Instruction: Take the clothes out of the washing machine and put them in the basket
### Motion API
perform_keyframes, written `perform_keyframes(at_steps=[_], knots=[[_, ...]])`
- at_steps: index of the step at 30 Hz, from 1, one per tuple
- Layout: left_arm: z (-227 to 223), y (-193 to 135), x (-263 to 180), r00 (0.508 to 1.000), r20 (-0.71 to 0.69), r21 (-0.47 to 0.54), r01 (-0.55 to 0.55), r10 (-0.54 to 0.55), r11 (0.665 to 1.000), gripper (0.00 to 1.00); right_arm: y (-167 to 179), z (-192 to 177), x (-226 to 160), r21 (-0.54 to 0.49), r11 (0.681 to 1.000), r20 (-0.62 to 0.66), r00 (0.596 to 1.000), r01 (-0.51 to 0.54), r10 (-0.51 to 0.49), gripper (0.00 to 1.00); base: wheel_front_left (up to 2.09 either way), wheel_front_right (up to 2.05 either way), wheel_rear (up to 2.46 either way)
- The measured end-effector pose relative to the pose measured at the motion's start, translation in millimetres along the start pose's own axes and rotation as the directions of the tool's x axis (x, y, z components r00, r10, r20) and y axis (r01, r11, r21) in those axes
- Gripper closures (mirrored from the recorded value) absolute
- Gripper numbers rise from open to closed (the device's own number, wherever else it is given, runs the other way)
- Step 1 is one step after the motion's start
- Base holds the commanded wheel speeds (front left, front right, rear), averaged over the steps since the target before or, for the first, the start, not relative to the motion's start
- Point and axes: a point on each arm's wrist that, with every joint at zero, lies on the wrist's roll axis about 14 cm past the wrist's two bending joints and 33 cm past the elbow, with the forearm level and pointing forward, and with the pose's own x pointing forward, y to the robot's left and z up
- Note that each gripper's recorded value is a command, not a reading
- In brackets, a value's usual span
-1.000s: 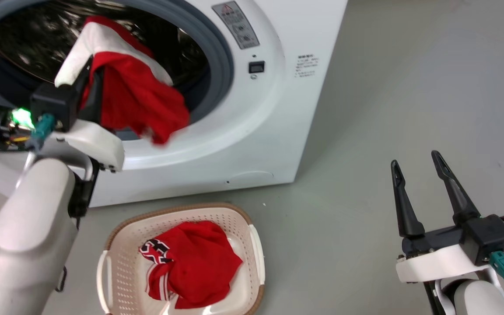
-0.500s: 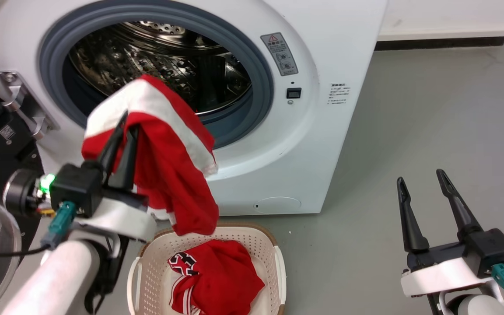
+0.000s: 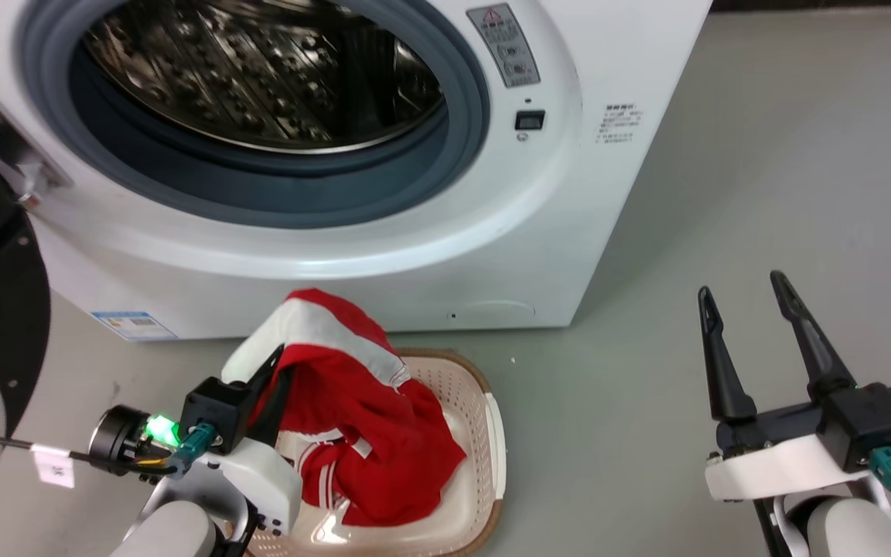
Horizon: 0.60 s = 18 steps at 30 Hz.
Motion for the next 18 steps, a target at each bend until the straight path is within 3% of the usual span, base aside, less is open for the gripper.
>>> perform_keyframes(at_steps=[8,18], knots=[[-103,-6,25,0.958,-0.28,0.008,0.059,-0.054,0.998,1.0,-8,-27,17,-0.007,1.0,-0.053,0.999,0.011,-0.011,0.0,0.0,0.0,0.0],[-208,-15,43,0.831,-0.548,0.001,0.113,-0.094,0.994,1.0,-23,-77,27,-0.028,0.999,-0.16,0.986,0.038,-0.043,0.0,0.0,0.0,0.0]])
